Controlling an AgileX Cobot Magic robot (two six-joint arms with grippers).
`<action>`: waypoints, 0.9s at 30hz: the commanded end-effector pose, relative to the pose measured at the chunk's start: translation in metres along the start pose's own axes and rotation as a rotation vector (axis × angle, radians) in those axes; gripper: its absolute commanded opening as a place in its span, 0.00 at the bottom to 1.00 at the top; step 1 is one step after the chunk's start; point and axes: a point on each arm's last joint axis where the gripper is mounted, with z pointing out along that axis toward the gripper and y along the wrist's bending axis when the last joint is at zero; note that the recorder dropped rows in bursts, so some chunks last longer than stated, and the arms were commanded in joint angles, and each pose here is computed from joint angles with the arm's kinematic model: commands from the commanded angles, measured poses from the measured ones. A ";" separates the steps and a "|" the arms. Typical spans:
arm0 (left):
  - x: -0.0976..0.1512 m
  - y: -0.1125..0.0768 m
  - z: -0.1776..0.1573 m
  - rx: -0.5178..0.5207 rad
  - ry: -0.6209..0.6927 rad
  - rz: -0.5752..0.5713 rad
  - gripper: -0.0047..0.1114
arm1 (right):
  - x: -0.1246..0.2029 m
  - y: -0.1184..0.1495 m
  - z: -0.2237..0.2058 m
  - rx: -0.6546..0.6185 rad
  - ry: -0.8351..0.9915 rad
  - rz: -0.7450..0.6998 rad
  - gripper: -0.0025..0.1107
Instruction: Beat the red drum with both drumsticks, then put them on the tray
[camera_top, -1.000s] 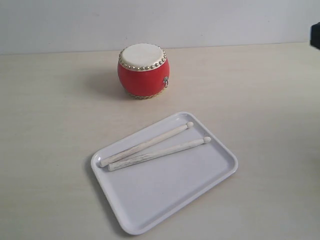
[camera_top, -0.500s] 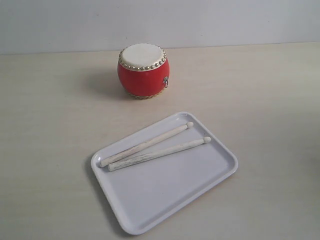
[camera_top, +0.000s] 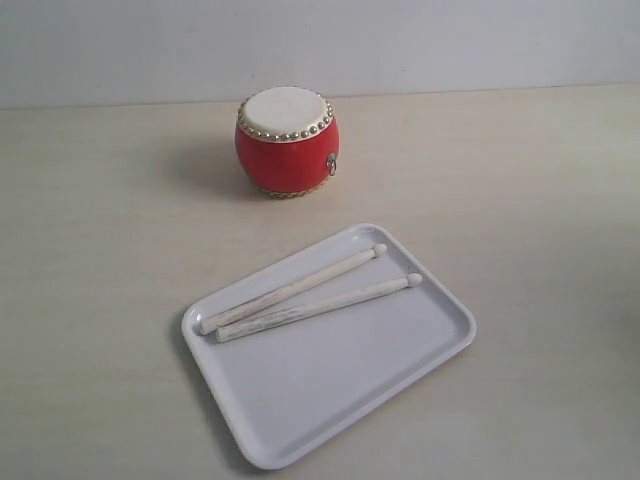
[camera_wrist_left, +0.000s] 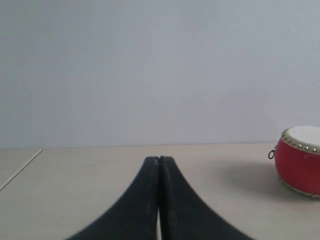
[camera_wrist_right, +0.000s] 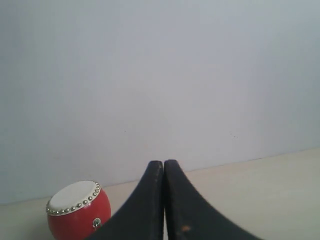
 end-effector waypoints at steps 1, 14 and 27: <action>0.001 0.000 0.000 -0.006 -0.001 0.003 0.04 | 0.024 -0.003 -0.002 -0.024 -0.019 -0.030 0.02; 0.001 0.000 0.000 -0.006 -0.001 0.003 0.04 | 0.053 -0.008 -0.002 -0.045 0.022 -0.018 0.02; 0.001 0.000 0.000 -0.006 -0.001 0.003 0.04 | 0.054 -0.008 -0.002 -0.048 0.031 -0.097 0.02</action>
